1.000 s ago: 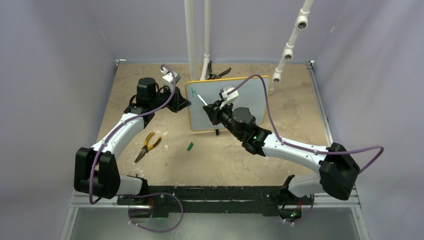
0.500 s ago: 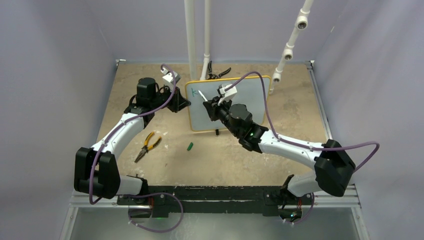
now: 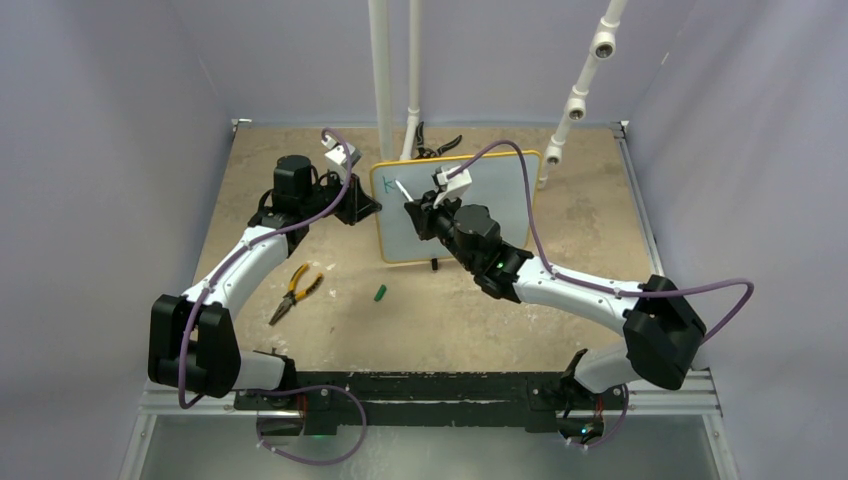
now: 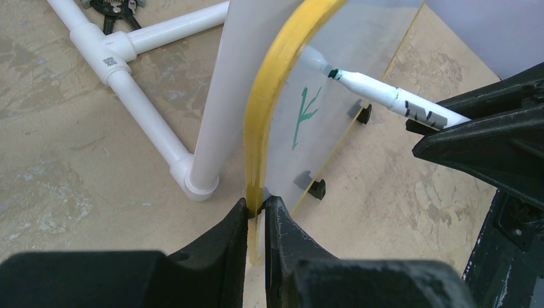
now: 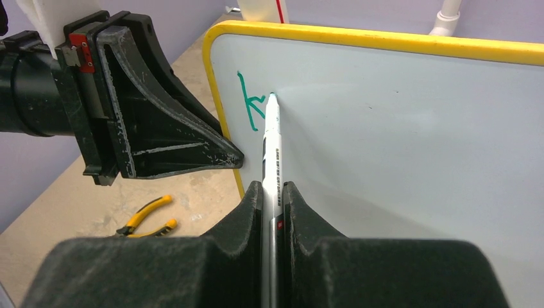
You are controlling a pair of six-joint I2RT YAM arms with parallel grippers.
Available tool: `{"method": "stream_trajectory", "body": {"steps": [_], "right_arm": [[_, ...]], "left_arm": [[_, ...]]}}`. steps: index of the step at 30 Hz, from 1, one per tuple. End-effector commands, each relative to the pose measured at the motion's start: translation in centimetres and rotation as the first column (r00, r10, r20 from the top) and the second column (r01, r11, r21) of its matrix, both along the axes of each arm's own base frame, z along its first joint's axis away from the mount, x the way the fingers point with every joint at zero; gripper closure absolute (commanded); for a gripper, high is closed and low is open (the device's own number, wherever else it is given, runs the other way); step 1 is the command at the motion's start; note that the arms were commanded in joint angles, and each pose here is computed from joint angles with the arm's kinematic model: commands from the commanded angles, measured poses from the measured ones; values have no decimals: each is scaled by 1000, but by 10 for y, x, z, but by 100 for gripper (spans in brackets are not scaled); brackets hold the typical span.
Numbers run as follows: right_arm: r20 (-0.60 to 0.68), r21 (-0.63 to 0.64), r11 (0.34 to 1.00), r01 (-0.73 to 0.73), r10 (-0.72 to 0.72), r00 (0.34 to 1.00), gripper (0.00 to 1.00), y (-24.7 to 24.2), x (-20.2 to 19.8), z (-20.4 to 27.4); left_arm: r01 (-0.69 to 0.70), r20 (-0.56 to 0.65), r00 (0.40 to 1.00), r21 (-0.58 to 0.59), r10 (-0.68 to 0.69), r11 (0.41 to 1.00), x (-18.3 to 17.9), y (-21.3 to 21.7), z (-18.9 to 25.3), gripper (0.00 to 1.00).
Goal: Write a sentence on the whiteboard
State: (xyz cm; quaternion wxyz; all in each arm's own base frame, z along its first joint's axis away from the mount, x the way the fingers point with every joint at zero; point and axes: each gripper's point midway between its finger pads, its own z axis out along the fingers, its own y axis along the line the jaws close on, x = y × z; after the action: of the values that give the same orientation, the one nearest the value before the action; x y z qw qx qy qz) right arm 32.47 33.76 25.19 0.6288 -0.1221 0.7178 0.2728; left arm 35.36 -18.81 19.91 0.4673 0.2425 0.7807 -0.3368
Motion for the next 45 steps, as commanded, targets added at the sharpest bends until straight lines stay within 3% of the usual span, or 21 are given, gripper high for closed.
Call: {"method": "stream_trajectory", "body": {"steps": [1, 10, 23, 45], "right_arm": [[-44, -2, 998, 64, -64, 997, 100, -12, 4, -14], [-82, -4, 997, 78, -78, 994, 100, -17, 1, -32], [97, 68, 997, -27, 21, 995, 100, -15, -15, 29], [129, 36, 999, -23, 19, 991, 100, 3, 3, 41]], "left_arm": [[-30, 91, 995, 13, 29, 999, 11, 5, 21, 100], [-28, 90, 996, 11, 27, 1000, 11, 4, 22, 100], [-28, 89, 996, 11, 26, 1000, 11, 5, 21, 100], [-23, 81, 997, 10, 22, 1000, 11, 4, 18, 100]]}}
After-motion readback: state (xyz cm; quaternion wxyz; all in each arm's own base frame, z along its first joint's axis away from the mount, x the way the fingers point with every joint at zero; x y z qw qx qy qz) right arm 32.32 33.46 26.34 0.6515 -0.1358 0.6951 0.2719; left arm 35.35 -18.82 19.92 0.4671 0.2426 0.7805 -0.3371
